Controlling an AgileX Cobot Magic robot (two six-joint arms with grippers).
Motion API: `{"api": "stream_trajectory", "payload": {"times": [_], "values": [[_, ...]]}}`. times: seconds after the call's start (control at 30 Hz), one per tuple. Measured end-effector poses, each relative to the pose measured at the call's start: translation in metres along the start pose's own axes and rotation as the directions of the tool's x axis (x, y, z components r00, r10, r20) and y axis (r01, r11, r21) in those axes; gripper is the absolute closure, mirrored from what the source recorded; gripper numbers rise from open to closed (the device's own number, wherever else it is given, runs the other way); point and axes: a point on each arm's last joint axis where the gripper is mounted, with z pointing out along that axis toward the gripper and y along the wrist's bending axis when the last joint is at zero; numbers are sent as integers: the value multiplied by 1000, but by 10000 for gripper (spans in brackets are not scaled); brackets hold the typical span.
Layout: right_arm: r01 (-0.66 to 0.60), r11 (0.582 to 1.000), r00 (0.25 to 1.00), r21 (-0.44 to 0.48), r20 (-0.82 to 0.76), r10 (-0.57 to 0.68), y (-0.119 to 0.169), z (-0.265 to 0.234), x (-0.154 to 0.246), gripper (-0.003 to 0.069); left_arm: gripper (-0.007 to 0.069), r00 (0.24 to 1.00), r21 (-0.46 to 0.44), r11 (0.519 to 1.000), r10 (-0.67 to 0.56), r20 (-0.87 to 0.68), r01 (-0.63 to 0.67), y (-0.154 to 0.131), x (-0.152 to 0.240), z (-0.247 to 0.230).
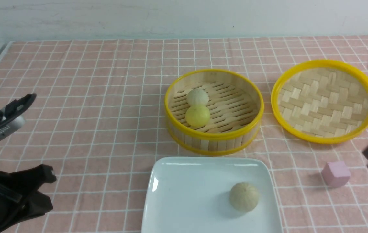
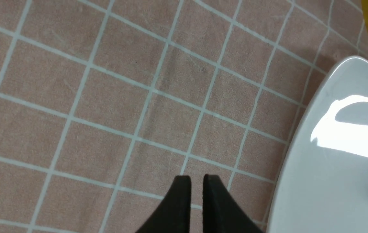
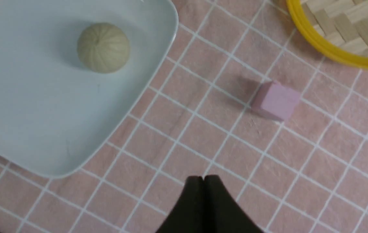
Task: Put the steamed buns into the plate on the pink tablecloth.
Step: 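Reach into the bamboo steamer and grasp a bun with the left gripper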
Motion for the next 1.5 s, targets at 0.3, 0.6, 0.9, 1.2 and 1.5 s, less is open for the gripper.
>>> {"api": "stream_trajectory", "payload": {"times": [0.3,0.6,0.9,1.2,1.5], "values": [[-6,1000,977,7,215,5,-2,13,99,671,401,1000,44,999,19,18,-20,-13,-13,-13],[-4,1000,941,7,337,1,-2,32,131,669,302,949,360,878,289,127,-316,-109,-60,-56],[-8,1000,933,-2,361,8,-2,32,129,664,320,842,336,799,539,-30,-499,-221,-66,21],[-8,1000,932,-2,362,8,-2,32,129,657,309,772,45,783,620,-143,-620,-280,-80,125],[-13,1000,932,-18,361,19,0,32,129,649,261,775,-34,779,617,-134,-626,-297,-90,179]]}}
